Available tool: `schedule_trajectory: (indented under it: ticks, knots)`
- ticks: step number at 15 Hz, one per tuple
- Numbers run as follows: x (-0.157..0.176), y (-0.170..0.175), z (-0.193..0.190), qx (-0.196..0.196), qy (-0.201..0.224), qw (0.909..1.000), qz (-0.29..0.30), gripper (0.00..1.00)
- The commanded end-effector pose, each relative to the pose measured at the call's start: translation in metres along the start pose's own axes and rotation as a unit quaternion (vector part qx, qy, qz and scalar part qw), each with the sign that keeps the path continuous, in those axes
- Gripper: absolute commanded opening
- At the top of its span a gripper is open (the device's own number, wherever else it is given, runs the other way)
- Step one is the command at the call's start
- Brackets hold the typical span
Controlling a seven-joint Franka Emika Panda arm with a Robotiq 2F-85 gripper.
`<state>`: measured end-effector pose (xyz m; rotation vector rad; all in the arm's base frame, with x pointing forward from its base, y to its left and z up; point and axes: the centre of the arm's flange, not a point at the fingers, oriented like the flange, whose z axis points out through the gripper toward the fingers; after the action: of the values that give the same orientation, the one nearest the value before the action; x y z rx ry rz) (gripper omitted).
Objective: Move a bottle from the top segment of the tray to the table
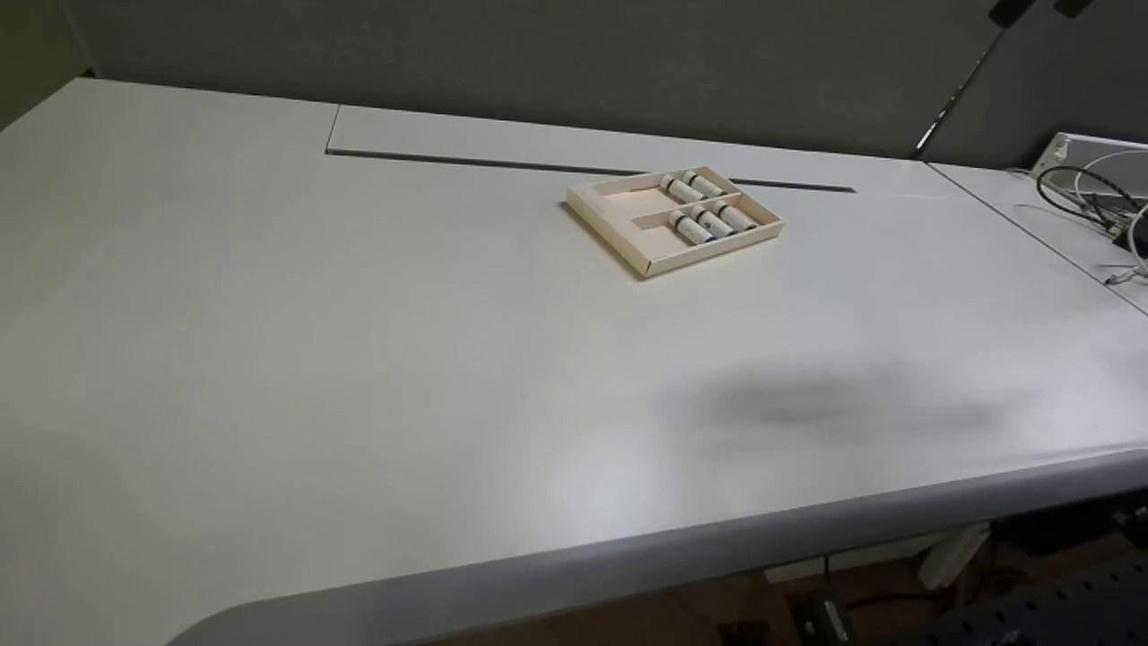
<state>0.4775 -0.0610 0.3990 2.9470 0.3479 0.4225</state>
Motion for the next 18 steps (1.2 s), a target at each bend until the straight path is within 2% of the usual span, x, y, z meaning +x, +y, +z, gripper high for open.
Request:
schedule_trajectory:
  ticks: [1,6,9,10,11,13,18]
  knots:
    - [0.084,0.03,0.027,0.019,0.011,0.9997,-0.008,1.0]
    - [0.171,0.041,0.061,0.055,0.006,0.9984,-0.011,1.0]
    - [0.211,0.036,0.083,0.095,-0.04,0.9946,-0.001,1.0]
    - [0.222,0.032,0.088,0.096,-0.078,0.992,0.024,1.0]
    - [0.158,0.016,0.08,0.086,-0.041,0.9954,-0.004,1.0]
    - [0.17,0.016,0.089,0.094,-0.066,0.9933,0.007,1.0]
    - [0.175,0.018,0.093,0.095,-0.07,0.9929,0.012,1.0]
